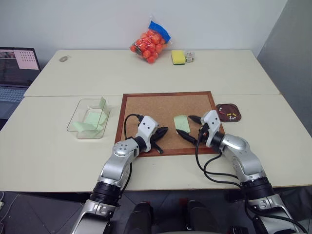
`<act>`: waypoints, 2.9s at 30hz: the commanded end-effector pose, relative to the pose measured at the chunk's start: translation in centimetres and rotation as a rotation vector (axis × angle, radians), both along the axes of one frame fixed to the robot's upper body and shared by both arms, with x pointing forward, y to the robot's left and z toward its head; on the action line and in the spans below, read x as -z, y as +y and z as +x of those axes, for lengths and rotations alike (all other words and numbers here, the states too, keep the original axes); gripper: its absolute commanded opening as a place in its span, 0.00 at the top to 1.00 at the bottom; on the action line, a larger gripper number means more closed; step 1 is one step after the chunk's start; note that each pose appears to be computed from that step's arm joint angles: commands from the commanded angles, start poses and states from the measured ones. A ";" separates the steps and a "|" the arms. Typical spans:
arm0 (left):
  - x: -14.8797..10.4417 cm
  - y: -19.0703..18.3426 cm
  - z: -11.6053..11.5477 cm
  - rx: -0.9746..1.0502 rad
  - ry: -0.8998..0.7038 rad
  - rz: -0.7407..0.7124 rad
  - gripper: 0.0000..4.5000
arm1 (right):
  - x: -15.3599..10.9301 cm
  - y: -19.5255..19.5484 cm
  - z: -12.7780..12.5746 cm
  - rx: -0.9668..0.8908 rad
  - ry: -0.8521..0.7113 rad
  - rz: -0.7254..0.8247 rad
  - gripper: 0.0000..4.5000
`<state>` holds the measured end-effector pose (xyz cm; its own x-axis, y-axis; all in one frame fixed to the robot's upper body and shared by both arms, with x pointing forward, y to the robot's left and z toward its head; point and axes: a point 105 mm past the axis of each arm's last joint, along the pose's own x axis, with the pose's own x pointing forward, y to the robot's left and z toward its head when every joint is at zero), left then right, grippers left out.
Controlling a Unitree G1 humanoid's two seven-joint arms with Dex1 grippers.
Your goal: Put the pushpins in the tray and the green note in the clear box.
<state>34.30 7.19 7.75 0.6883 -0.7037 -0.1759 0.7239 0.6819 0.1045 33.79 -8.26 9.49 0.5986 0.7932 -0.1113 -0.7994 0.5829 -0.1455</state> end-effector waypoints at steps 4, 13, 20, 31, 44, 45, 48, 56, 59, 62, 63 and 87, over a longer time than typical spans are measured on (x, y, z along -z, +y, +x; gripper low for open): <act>1.5 -0.6 -0.9 0.019 0.053 0.008 1.00 | 0.1 1.9 -0.3 -0.071 -0.039 -0.021 0.00; 1.5 -0.5 -0.8 0.013 0.051 0.007 1.00 | 0.3 2.2 0.5 -0.047 -0.034 0.004 0.08; 1.4 -0.5 -0.9 0.014 0.050 0.006 1.00 | 0.4 2.2 0.8 -0.027 -0.029 0.018 0.37; 1.4 -0.4 -0.9 0.013 0.050 0.010 1.00 | 0.6 1.5 0.9 -0.011 -0.029 0.006 0.84; 1.4 -0.4 -0.8 0.014 0.052 0.012 1.00 | 0.4 1.4 1.0 -0.006 -0.039 0.000 0.98; 1.4 -0.4 -0.8 0.013 0.052 0.013 1.00 | 0.1 1.4 1.0 -0.009 -0.050 0.007 0.98; 1.4 -0.2 -0.8 0.008 0.050 0.014 1.00 | -2.1 1.6 0.5 -0.040 -0.093 0.048 0.98; 1.3 -0.3 -0.7 0.012 0.041 0.016 1.00 | -4.9 1.5 -0.3 -0.078 -0.143 0.051 0.98; 1.2 -0.5 -0.6 0.017 0.037 0.017 1.00 | -6.1 1.4 -0.4 -0.082 -0.165 0.059 0.98; 1.2 -0.6 -0.6 0.020 0.036 0.018 1.00 | -6.6 1.3 -0.4 -0.083 -0.173 0.059 0.98; 1.2 -0.6 -0.6 0.022 0.034 0.019 1.00 | -6.7 1.3 -0.4 -0.083 -0.173 0.058 0.98; -5.4 -0.8 -2.2 0.115 0.002 -0.295 0.36 | -9.1 -0.6 0.5 -0.027 -0.214 0.080 1.00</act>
<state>32.65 6.77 11.10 0.6217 -0.7827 -0.0303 0.7805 0.6222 -0.0607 34.37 -8.56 15.72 0.5791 0.8152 -0.0014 -0.7951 0.5644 -0.2220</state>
